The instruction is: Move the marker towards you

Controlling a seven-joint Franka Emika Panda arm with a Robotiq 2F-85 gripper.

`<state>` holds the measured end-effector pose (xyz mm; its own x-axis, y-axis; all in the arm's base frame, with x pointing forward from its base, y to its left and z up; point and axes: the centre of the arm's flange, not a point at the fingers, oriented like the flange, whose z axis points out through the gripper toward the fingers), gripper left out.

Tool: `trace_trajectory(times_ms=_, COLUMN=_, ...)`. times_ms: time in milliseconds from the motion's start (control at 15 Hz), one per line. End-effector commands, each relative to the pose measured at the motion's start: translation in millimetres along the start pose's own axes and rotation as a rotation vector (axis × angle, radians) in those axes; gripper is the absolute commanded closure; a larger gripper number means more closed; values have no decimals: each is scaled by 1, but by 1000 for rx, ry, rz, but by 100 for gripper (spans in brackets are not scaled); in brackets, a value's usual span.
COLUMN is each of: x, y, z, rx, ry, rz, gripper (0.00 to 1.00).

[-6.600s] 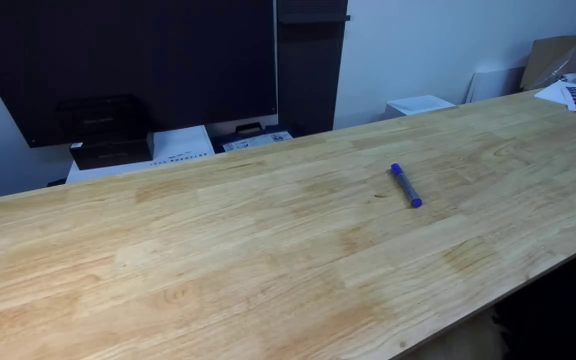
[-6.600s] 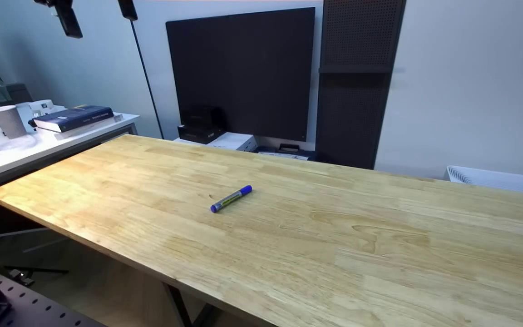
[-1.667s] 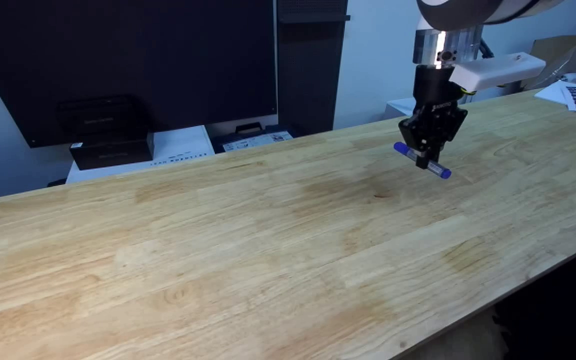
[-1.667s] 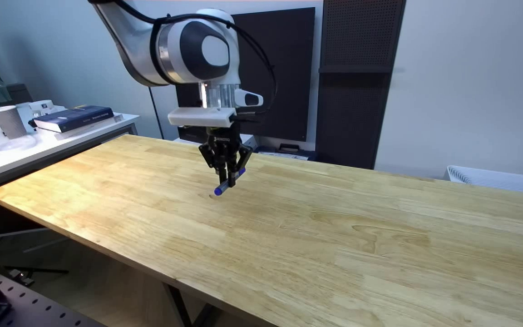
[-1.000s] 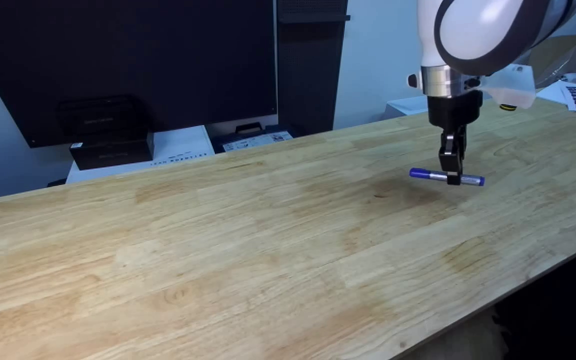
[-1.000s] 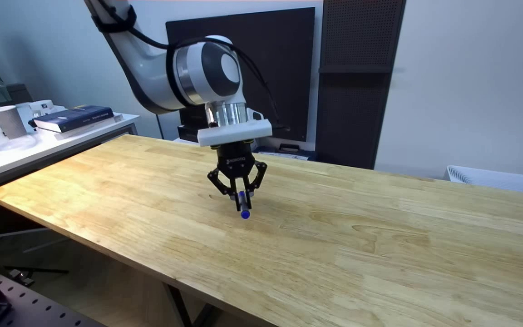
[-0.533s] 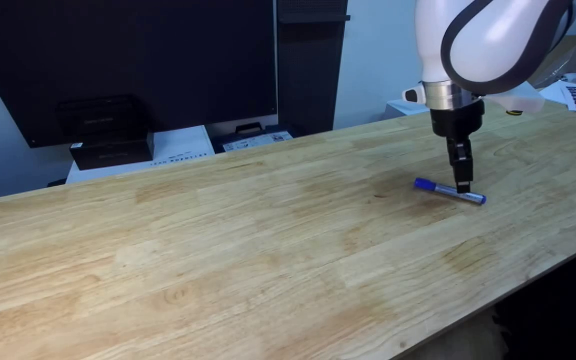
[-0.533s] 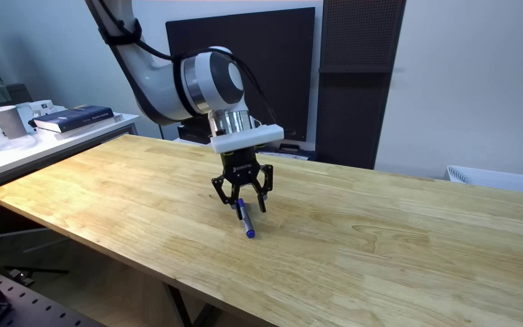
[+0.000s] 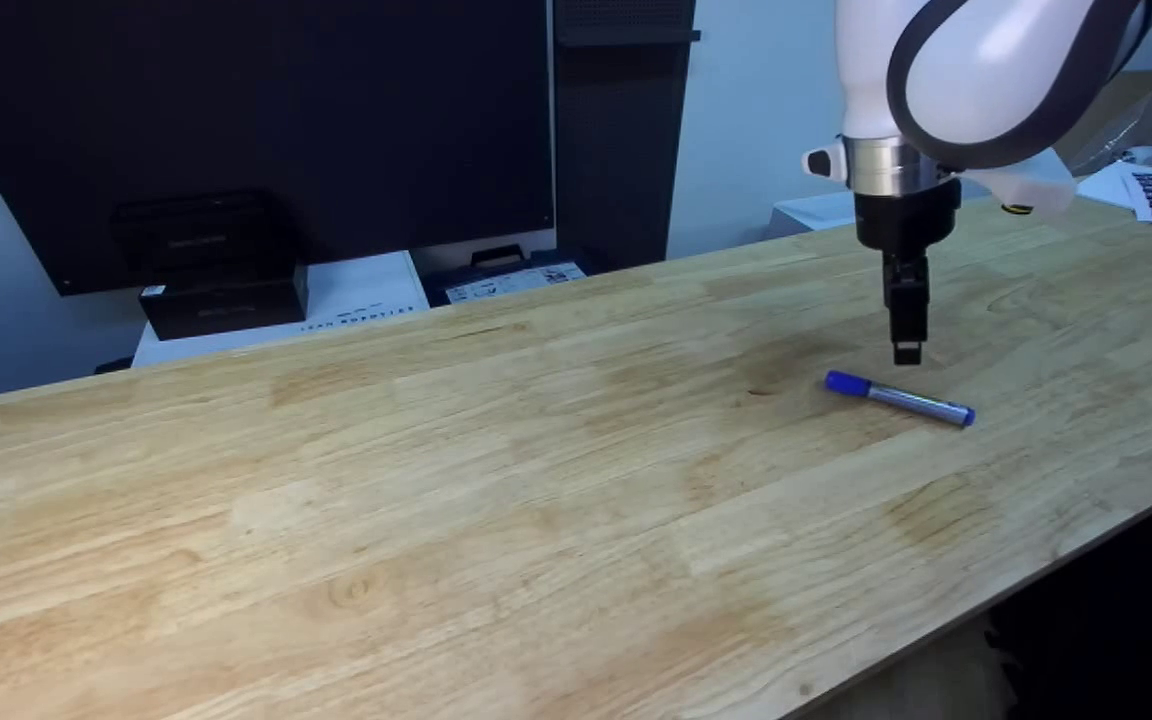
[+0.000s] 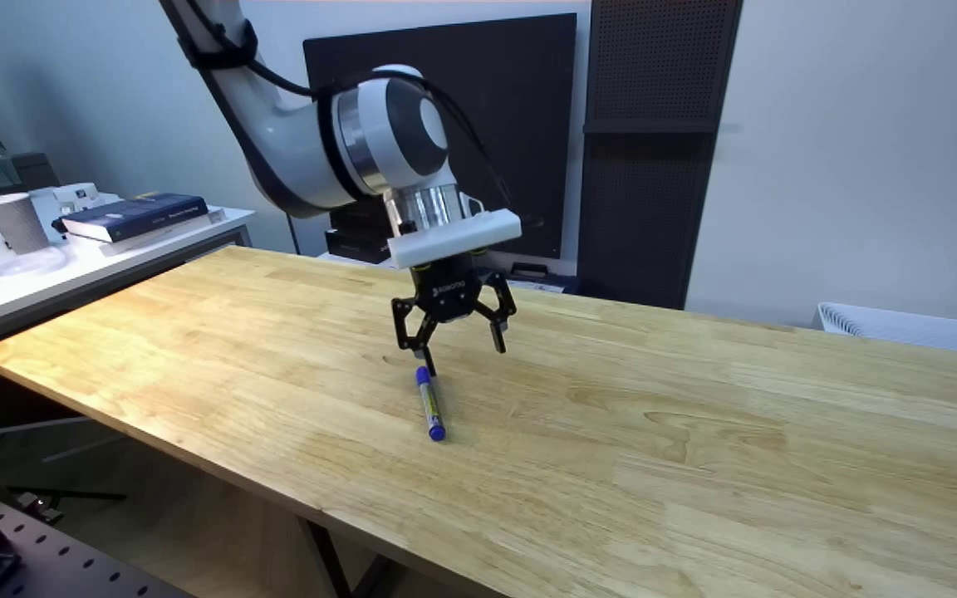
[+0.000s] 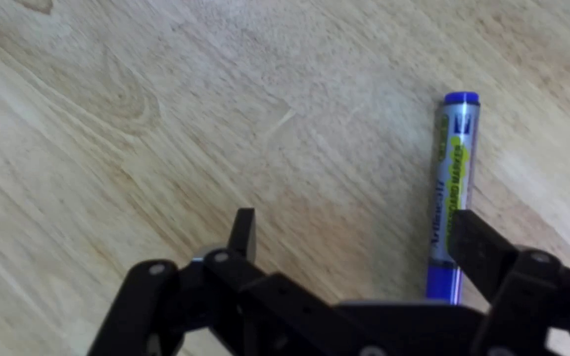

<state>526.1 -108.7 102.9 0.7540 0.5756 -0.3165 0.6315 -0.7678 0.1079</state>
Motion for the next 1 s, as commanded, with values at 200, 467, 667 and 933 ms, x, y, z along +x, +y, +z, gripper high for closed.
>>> trace_trajectory(times_ms=200, x=-14, y=-8, z=-66, rx=-102, ry=173, rz=290, gripper=0)
trace_trajectory(times_ms=467, x=-20, y=-10, z=-94, rx=-124, ry=263, rz=469, gripper=0)
trace_trajectory(times_ms=667, x=-14, y=1, z=-90, rx=-101, ry=255, rz=459, gripper=0)
trace_trajectory(times_ms=933, x=-18, y=-3, z=-97, rx=-85, ry=262, rz=505, gripper=0)
